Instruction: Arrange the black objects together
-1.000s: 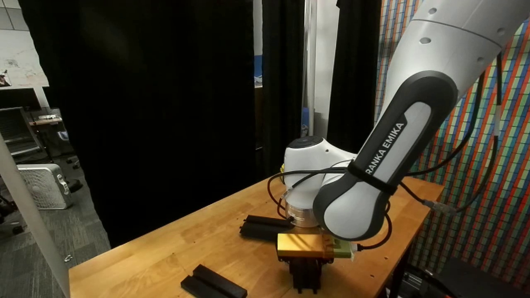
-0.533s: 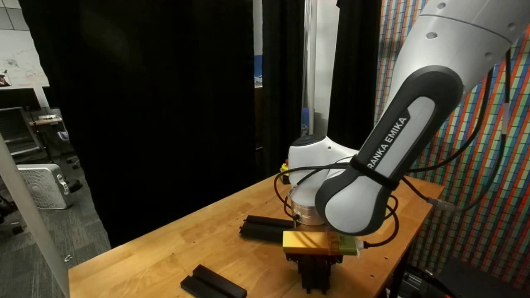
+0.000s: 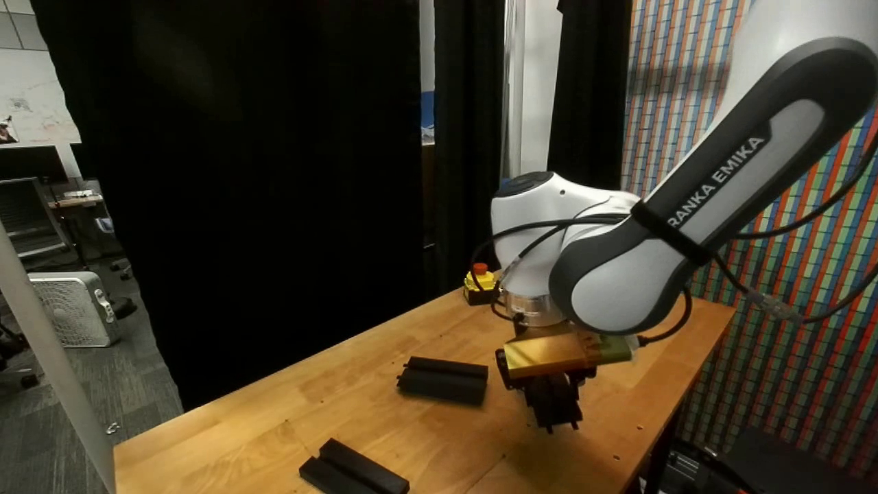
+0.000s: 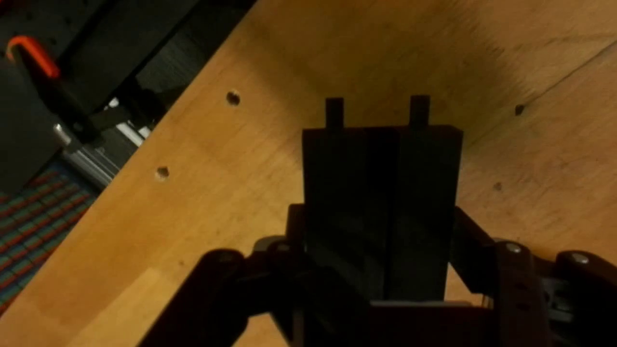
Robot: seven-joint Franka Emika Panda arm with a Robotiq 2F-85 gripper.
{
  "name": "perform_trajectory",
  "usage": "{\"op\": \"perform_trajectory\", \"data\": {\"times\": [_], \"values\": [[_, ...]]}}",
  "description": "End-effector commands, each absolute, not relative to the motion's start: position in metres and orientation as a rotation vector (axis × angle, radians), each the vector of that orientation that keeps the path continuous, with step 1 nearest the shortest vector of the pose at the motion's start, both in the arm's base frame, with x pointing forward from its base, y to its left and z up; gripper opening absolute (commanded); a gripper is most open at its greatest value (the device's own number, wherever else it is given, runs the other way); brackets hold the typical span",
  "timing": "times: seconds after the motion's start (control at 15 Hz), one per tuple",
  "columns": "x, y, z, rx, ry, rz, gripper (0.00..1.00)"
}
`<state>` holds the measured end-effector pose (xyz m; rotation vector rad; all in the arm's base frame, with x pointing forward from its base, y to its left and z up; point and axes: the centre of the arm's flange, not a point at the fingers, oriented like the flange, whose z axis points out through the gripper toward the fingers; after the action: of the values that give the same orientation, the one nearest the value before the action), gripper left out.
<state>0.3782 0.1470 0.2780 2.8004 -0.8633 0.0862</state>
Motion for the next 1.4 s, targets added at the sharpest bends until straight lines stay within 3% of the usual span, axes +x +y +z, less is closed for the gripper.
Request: {"op": "perform_trajectory", "data": {"times": [0.0, 0.53, 1.33], "values": [[0.393, 0.129, 0.33, 2.858, -0.588, 0.168, 0.46], [0.444, 0.142, 0.356, 2.973, 0.068, 0.223, 0.46], [0.484, 0.172, 0.326, 2.86, 1.071, 0.16, 0.46]]}}
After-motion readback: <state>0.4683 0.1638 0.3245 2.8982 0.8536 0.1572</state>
